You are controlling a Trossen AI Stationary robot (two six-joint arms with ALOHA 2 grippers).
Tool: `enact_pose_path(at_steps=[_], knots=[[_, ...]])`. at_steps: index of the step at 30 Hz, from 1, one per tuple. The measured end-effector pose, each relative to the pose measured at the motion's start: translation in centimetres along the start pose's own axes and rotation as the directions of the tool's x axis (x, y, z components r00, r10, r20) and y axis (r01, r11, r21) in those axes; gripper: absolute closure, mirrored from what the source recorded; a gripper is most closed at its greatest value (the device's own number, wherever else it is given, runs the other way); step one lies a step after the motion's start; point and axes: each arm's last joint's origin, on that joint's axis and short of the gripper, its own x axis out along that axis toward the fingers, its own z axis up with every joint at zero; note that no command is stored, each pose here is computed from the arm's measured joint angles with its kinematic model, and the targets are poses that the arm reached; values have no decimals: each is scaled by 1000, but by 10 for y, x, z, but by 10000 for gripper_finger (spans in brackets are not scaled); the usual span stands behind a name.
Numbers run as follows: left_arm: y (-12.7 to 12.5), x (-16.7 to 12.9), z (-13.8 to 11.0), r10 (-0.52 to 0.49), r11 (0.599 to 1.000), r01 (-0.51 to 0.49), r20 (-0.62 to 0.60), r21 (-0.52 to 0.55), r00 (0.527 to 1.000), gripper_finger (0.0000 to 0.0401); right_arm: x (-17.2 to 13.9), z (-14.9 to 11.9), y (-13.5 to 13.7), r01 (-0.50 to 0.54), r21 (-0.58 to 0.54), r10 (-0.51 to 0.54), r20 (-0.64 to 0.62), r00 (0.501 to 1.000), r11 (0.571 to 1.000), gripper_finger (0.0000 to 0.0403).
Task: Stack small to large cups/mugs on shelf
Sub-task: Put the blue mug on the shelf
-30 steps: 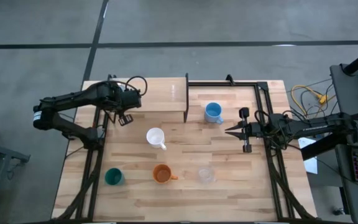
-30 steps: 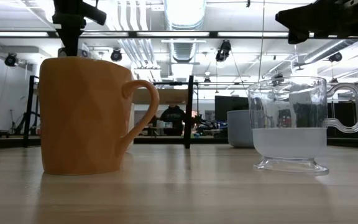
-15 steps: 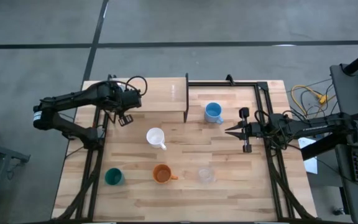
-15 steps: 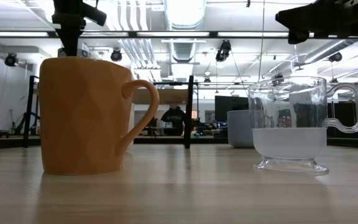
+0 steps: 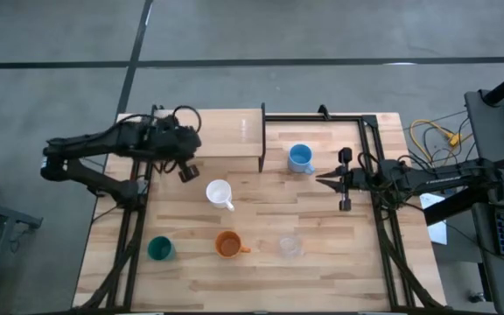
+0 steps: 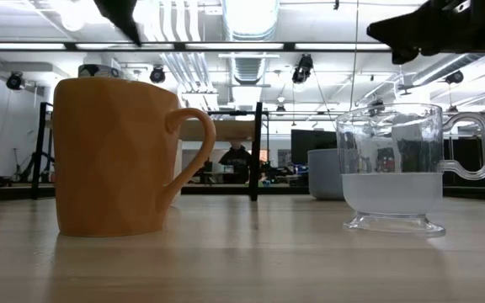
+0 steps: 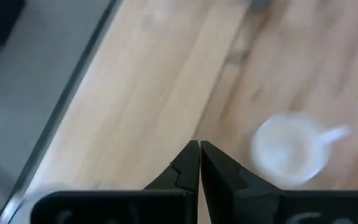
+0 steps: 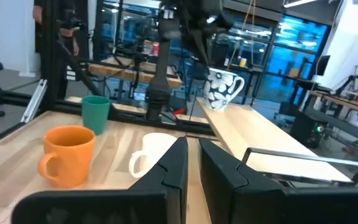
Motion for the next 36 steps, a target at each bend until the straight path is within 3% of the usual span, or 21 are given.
enact_pose_path(at_steps=[4,11,16,25,28,36], knots=[[-20,-12,-1,-86,996,77,192,55,978,401,2,7,-2,10,46,-10,-10,1000,999,372],[-45,-14,-15,-191,980,152,414,125,890,401,15,20,-3,13,114,3,-143,990,993,372],[-55,-2,-30,-225,971,146,517,189,826,401,29,34,-5,19,163,16,-210,978,986,372],[-54,16,-61,-221,973,116,680,198,699,401,53,47,-5,55,227,31,-357,934,972,372],[-51,16,-68,-209,977,107,733,185,647,401,61,45,-5,102,222,-1,-416,909,970,372],[-39,15,-89,-172,985,114,828,132,533,401,83,25,-10,219,187,-60,-615,786,958,372]])
